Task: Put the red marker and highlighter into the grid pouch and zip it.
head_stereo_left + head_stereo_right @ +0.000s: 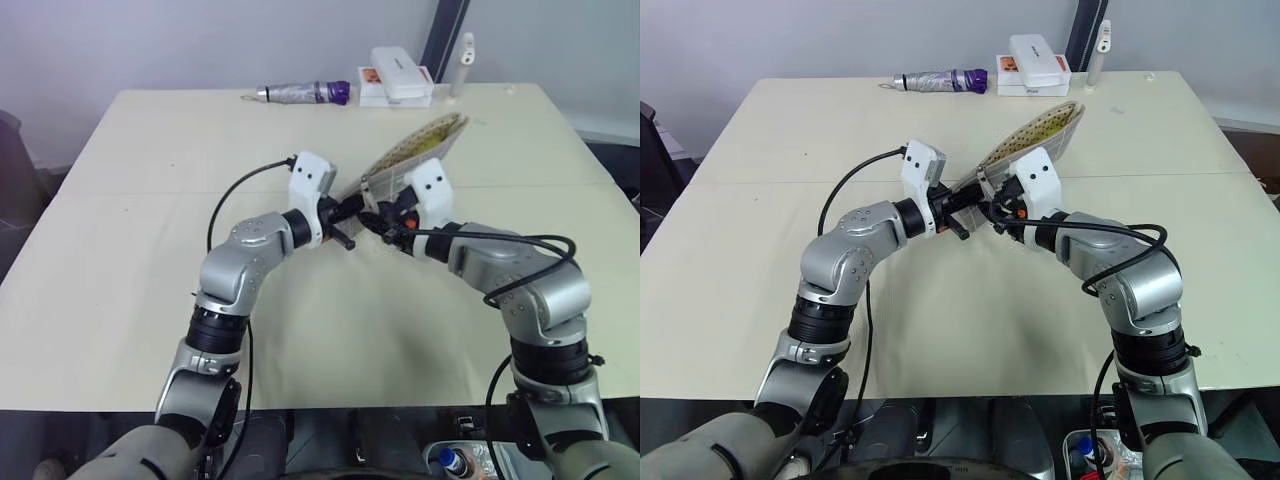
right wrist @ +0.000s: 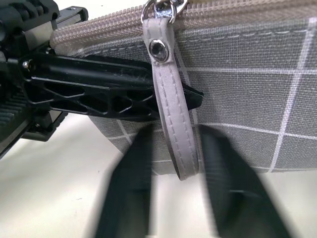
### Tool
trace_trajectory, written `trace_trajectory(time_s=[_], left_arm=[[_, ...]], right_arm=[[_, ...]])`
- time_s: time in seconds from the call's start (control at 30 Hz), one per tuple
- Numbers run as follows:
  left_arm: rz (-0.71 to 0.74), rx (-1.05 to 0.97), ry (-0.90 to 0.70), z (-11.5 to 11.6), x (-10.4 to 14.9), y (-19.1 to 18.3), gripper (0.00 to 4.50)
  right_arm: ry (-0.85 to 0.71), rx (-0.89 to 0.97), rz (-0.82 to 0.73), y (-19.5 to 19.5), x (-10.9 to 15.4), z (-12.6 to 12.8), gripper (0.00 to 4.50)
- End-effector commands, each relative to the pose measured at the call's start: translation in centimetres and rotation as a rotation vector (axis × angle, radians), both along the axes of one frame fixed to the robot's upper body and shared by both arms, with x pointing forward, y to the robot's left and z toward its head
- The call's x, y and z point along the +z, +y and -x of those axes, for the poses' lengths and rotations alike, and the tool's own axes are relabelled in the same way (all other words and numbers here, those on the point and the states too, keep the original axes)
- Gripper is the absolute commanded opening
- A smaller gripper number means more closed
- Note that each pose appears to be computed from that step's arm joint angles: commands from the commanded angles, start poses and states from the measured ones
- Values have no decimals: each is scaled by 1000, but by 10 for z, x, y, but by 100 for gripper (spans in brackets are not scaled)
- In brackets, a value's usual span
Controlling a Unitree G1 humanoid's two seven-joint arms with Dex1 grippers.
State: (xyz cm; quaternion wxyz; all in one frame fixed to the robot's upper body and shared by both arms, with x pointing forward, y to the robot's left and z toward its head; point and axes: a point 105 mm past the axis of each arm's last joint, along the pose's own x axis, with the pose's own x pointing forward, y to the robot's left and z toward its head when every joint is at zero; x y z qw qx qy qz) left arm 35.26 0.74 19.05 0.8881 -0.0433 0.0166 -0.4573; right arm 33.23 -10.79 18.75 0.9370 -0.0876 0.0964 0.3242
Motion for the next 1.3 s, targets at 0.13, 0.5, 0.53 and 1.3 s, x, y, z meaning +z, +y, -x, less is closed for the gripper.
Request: trace_trajectory(time_s=[0.13, 0.5, 0.53, 1.3], left_arm=[[-111, 50, -149, -6, 2, 19, 0], [-349, 71, -279, -11, -30, 70, 0], [-350, 75, -280, -10, -31, 74, 0], [-307, 104, -36, 42, -29, 172, 347]], right_arm=[[-108, -28, 132, -30, 26, 4, 5], [-260, -366, 286, -134, 87, -16, 5], [-256, -370, 293, -138, 86, -16, 5], [-72, -109, 334, -147, 29, 33, 430]])
